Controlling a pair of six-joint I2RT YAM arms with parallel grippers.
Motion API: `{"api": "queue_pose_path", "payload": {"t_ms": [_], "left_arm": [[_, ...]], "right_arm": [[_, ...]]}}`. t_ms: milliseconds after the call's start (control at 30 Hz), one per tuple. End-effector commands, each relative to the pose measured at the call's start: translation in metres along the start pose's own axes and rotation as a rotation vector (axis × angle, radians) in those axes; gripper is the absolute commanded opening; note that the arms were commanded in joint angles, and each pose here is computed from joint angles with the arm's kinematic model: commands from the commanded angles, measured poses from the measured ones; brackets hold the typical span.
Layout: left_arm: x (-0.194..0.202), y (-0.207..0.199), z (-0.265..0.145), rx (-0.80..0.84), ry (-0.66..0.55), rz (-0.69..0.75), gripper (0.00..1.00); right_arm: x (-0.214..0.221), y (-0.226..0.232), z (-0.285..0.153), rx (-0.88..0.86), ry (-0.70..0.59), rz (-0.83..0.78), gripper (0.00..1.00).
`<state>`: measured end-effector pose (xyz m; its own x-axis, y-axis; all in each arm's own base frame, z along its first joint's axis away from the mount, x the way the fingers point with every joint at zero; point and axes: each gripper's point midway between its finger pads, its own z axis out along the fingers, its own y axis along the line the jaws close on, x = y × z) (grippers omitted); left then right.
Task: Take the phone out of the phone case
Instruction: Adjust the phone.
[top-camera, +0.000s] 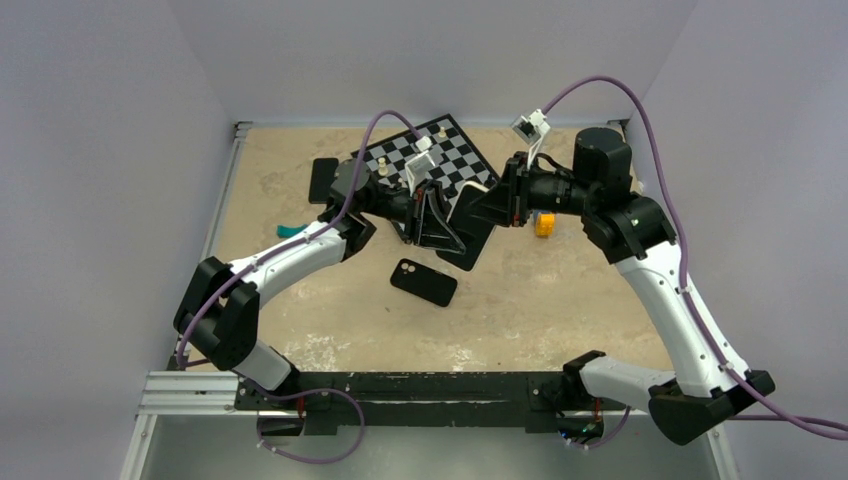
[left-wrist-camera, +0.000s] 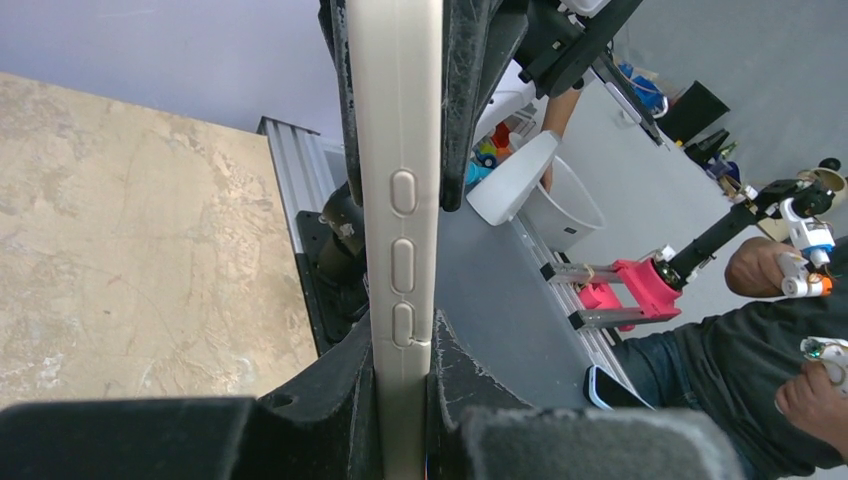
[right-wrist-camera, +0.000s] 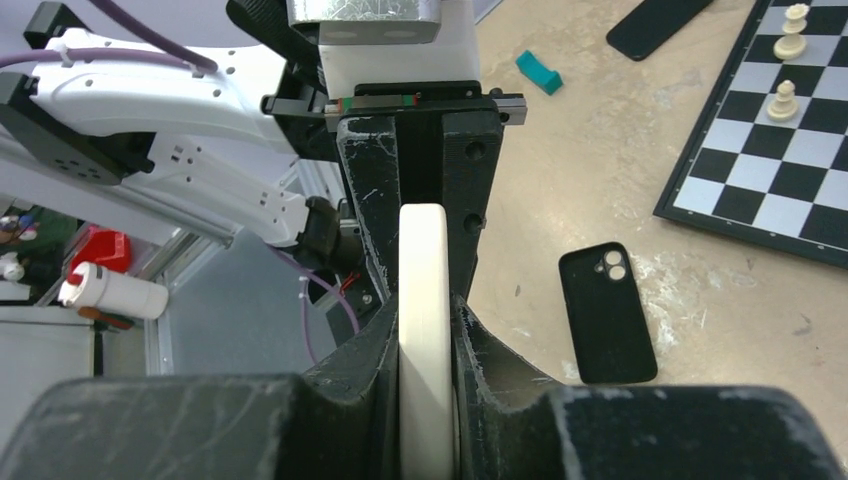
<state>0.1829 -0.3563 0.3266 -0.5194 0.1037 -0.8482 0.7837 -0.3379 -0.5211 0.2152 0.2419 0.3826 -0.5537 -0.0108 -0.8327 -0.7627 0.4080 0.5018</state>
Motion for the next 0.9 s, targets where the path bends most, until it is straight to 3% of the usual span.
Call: {"api": "queue_pose_path", "payload": {"t_ms": [0, 67, 133, 167, 233, 300, 367, 400, 467, 567, 633, 667, 767, 867], "left_arm": [[-0.026, -0.022, 0.003, 0.020, -0.032, 0.121, 0.00], [-0.027, -0.023, 0.003, 0.020, -0.032, 0.121, 0.00], [-0.028, -0.021, 0.003, 0.009, -0.036, 0.119, 0.00], [-0.029, -0.017, 0.002, -0.015, -0.041, 0.093, 0.07], [-0.032, -0.016, 0.002, -0.052, -0.061, 0.089, 0.31], [-0.035, -0.021, -0.001, -0.080, -0.082, 0.120, 0.70], [-0.038, -0.024, -0.006, -0.145, -0.084, 0.133, 0.89], [-0.036, -0.022, -0.011, -0.205, -0.085, 0.122, 0.93], [-0.033, -0.012, -0.032, -0.395, -0.130, 0.080, 0.89], [-0.021, -0.004, -0.089, -0.707, -0.329, -0.024, 0.78], [-0.008, -0.015, -0.115, -0.808, -0.432, -0.048, 0.78], [0.003, -0.020, -0.122, -0.840, -0.444, -0.065, 0.84], [0.019, -0.040, -0.122, -0.796, -0.471, -0.110, 0.98], [0.023, -0.064, -0.103, -0.638, -0.452, -0.114, 0.97]], "right_arm": [[0.002, 0.021, 0.000, -0.136, 0.016, -0.053, 0.16], [0.005, 0.020, 0.001, -0.143, 0.027, -0.055, 0.00], [0.001, 0.015, 0.002, -0.109, 0.000, -0.071, 0.00], [-0.003, 0.013, 0.001, -0.089, -0.031, -0.075, 0.00], [-0.012, 0.011, -0.001, -0.058, -0.112, -0.059, 0.00], [-0.022, 0.014, -0.004, -0.053, -0.187, -0.050, 0.00], [-0.029, 0.020, -0.007, -0.070, -0.247, -0.024, 0.00], [-0.032, 0.024, -0.010, -0.080, -0.273, -0.015, 0.00], [-0.035, 0.028, -0.012, -0.102, -0.315, -0.004, 0.00], [-0.034, 0.036, -0.015, -0.165, -0.378, 0.023, 0.00], [-0.033, 0.041, -0.018, -0.214, -0.416, 0.034, 0.00], [-0.032, 0.043, -0.018, -0.235, -0.432, 0.043, 0.00], [-0.027, 0.053, -0.018, -0.340, -0.437, 0.077, 0.00], [-0.021, 0.063, -0.017, -0.442, -0.435, 0.102, 0.00]]}}
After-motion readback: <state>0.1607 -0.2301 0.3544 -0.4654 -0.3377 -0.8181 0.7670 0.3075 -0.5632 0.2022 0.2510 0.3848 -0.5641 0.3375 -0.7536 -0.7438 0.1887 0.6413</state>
